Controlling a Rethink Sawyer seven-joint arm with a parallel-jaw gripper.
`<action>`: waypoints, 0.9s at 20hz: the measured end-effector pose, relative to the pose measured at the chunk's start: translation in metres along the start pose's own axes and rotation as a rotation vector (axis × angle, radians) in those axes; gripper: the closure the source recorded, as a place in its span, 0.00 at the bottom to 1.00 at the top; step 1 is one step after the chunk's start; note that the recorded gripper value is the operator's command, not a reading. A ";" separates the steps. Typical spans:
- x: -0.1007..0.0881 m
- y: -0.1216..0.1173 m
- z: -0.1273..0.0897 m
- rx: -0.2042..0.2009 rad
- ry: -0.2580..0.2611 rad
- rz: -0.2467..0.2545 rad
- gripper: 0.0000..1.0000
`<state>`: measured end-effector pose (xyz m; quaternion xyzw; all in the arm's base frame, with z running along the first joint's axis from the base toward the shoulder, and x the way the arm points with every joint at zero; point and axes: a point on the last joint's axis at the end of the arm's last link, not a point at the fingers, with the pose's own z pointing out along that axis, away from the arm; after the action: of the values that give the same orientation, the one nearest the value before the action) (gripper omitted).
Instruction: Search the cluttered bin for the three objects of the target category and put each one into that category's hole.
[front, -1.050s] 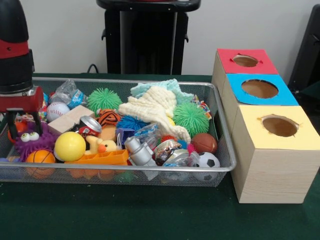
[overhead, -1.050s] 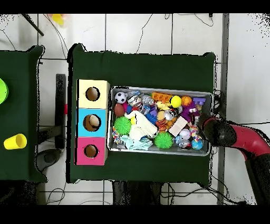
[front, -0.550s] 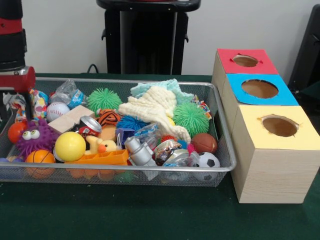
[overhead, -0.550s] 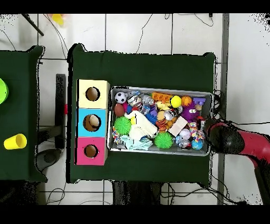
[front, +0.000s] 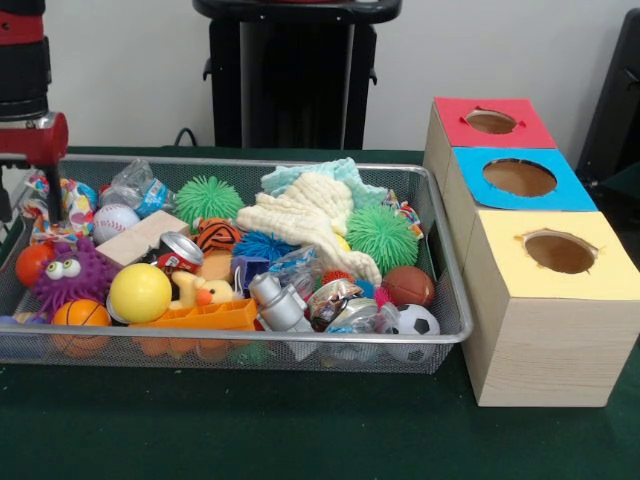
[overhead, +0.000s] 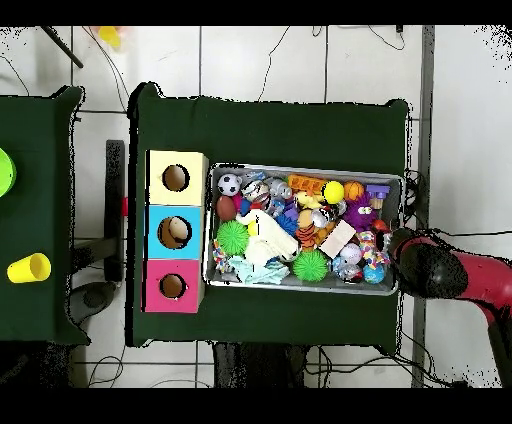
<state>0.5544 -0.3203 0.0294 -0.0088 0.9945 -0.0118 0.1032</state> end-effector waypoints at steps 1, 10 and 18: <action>0.001 0.001 0.000 -0.002 0.002 -0.001 0.00; 0.014 0.017 0.004 -0.030 0.026 -0.013 0.00; 0.032 0.028 0.011 -0.055 0.060 -0.012 0.00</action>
<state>0.5246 -0.2933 0.0110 -0.0175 0.9971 0.0148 0.0729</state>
